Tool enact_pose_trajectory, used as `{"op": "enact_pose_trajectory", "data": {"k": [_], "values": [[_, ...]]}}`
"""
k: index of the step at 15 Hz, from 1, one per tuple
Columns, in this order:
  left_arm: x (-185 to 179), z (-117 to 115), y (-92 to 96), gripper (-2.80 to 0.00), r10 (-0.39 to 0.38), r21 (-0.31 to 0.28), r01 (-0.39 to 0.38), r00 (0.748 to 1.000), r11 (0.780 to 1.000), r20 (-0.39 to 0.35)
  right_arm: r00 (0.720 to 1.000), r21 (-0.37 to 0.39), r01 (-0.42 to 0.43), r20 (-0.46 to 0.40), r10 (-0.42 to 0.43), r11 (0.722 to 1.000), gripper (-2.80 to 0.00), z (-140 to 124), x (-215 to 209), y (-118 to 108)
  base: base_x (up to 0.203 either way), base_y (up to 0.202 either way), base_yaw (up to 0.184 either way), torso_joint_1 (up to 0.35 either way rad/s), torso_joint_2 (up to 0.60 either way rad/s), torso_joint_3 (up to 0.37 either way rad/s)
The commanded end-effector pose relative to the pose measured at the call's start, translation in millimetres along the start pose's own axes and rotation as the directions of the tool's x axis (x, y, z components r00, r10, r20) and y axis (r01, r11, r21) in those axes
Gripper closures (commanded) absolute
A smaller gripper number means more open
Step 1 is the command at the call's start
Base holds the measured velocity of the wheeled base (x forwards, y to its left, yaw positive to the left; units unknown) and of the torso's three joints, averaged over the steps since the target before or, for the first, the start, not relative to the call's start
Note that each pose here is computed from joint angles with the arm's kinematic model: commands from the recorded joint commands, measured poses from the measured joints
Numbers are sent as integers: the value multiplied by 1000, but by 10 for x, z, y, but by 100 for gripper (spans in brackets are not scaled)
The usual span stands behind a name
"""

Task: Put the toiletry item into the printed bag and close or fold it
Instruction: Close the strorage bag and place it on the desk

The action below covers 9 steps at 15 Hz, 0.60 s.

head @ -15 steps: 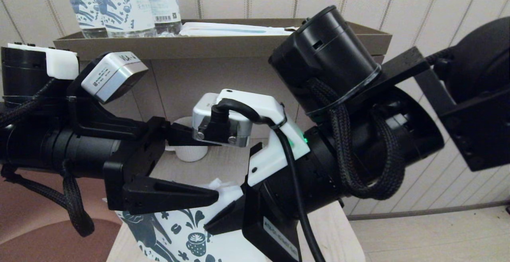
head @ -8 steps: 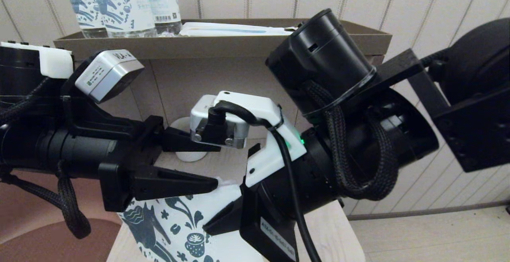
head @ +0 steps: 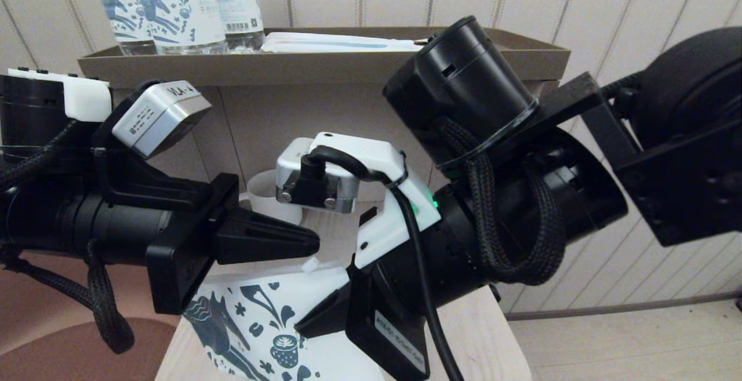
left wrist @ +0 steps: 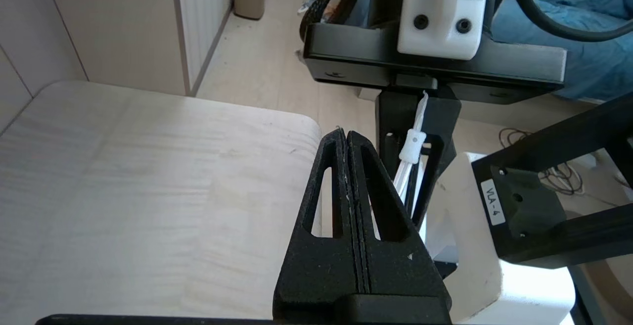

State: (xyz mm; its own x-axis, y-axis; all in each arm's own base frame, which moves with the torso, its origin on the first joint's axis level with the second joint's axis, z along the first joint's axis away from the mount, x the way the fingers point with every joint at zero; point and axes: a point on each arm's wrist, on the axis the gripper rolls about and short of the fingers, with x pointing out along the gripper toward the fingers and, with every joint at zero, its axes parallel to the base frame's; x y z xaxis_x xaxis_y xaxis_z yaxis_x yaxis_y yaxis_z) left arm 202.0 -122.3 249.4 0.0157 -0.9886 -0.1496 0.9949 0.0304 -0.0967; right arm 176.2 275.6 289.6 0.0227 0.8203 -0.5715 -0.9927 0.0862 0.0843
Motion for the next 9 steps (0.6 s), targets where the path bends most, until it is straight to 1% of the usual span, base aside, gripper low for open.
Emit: {"op": "enact_pose_trajectory", "data": {"k": [1,4,9], "values": [[4,9,4,0,-9,1,9,1000,1000,3,1000,1,-4,-5,4,1000,0,-7,7,-2,0,0,0,0,0,0],[-5,37,-2,0,-9,-1,9,1000,1000,5,1000,10,-2,-17,2,1000,0,-43,13,-14,0,0,0,0,0,0],[-19,90,-26,0,-17,-46,16,1000,999,-19,1000,14,3,-16,-3,1000,0,-44,25,-48,0,0,0,0,0,0]]}}
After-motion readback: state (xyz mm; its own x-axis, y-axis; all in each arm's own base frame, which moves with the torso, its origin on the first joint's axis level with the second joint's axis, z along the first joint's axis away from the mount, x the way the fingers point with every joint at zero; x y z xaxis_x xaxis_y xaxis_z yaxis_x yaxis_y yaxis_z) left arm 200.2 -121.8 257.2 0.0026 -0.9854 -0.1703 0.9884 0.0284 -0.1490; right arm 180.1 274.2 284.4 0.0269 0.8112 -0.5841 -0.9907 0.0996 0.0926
